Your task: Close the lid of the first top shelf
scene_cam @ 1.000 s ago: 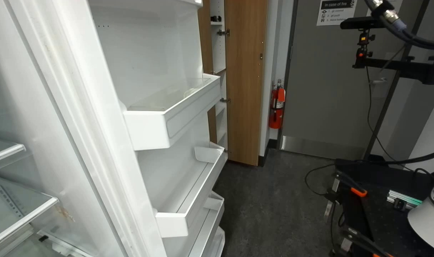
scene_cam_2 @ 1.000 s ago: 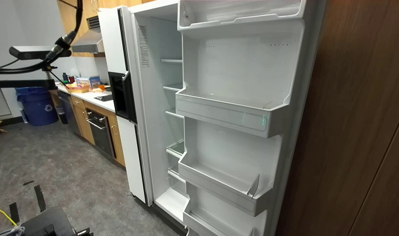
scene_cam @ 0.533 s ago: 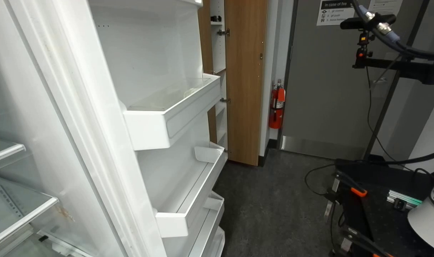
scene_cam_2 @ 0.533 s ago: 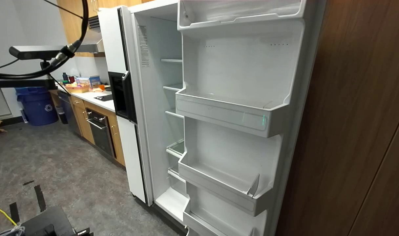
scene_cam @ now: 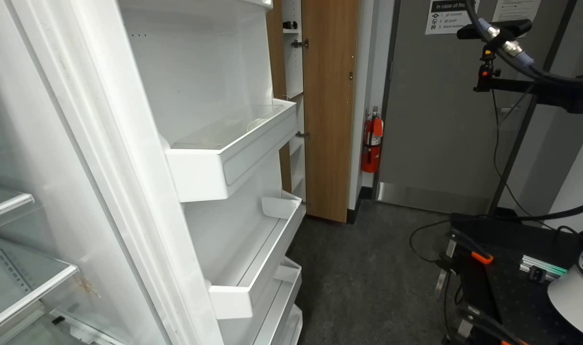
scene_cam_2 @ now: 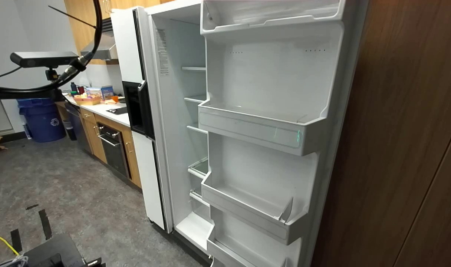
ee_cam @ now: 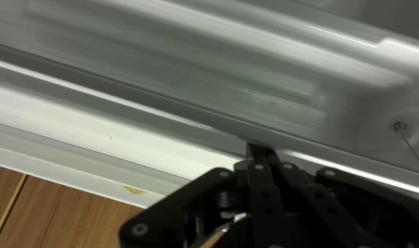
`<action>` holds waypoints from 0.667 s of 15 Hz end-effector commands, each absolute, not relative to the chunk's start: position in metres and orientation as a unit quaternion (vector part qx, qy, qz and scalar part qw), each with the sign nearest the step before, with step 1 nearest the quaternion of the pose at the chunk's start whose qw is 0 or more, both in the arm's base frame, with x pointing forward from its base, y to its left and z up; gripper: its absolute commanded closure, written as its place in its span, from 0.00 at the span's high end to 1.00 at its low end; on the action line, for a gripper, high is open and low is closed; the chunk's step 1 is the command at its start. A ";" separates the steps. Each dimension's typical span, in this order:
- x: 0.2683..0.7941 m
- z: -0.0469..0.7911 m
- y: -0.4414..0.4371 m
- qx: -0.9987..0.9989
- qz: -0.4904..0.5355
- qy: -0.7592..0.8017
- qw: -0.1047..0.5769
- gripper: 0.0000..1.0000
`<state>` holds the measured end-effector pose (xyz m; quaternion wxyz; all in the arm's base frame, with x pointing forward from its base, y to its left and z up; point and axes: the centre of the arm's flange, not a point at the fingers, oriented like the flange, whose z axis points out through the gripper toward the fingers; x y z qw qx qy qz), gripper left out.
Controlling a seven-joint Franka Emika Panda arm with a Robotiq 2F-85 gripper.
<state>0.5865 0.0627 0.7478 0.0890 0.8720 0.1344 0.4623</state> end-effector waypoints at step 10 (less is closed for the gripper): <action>0.555 0.717 0.092 0.907 0.383 0.158 0.072 0.00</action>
